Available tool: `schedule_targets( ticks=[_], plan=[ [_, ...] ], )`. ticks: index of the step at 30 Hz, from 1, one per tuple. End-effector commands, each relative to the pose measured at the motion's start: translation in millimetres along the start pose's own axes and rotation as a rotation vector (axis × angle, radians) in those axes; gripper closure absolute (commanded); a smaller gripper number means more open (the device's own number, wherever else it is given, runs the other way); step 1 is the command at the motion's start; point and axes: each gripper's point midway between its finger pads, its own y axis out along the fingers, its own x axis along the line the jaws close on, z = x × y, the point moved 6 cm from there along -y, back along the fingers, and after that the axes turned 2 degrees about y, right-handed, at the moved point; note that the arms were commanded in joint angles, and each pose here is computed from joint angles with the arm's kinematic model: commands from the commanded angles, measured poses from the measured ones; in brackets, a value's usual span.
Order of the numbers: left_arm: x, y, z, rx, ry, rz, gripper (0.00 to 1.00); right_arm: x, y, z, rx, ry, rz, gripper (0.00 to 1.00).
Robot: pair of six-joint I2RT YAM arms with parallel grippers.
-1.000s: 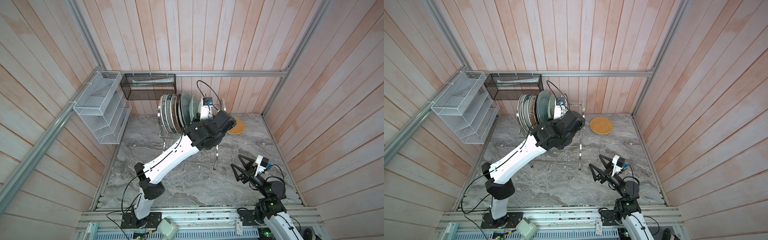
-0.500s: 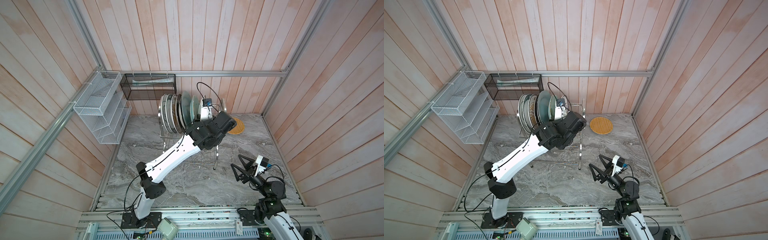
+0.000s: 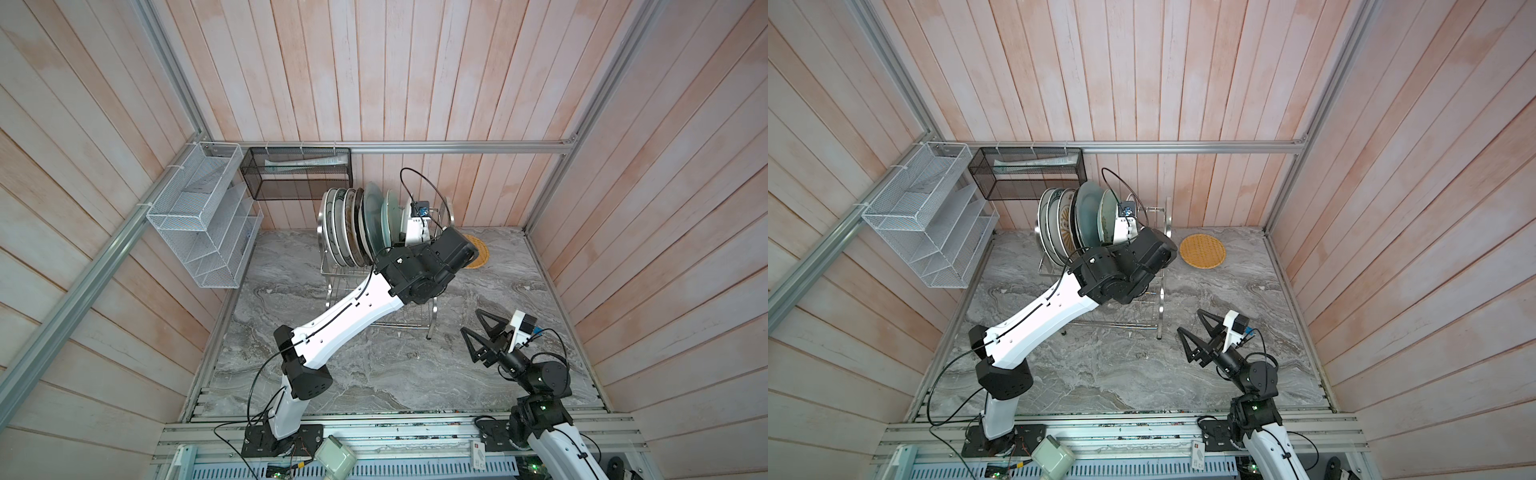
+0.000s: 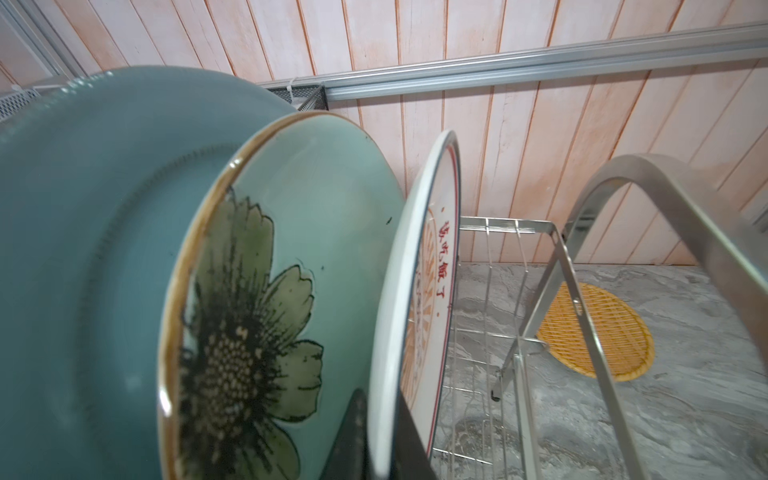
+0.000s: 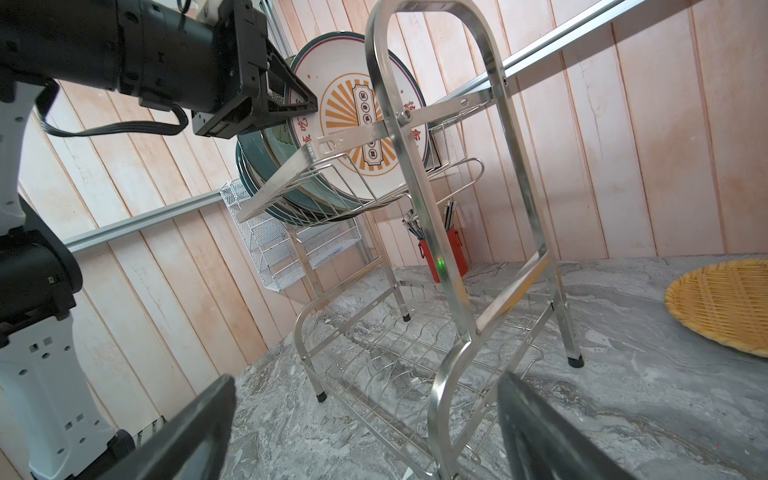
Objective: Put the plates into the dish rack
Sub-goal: 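Lower the white sunburst plate into the slot beside the pale green plate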
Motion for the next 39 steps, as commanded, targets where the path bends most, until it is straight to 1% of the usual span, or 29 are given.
schedule_targets(
  ticks=[1, 6, 10, 20, 26, 34, 39],
  plan=[
    [-7.2, -3.9, -1.1, 0.007, -0.017, 0.038, 0.85, -5.2, -1.9, 9.2, 0.002, -0.005, 0.01, 0.02],
    [-6.7, -5.8, -3.1, 0.004, -0.022, 0.043, 0.83, -5.6, -1.6, 9.6, 0.004, -0.004, 0.013, 0.02],
    [-5.9, -7.7, -0.7, 0.012, -0.023, 0.044, 0.78, -5.8, -1.4, 9.9, 0.005, -0.004, 0.014, 0.02],
    [7.2, -14.4, -4.4, 0.008, -0.048, 0.051, 0.7, -5.0, -0.8, 10.4, 0.011, -0.006, 0.009, 0.02],
    [17.6, -19.8, -9.7, -0.003, -0.06, 0.053, 0.67, -4.7, -0.6, 10.3, 0.011, -0.008, 0.007, 0.02],
    [20.5, -24.2, -16.8, -0.014, -0.071, 0.084, 0.64, -5.0, -0.1, 11.6, 0.016, -0.007, 0.007, 0.02],
    [26.4, -30.8, -28.5, -0.033, -0.082, 0.113, 0.62, -4.9, 0.1, 12.2, 0.018, -0.008, 0.007, 0.02]
  ],
)
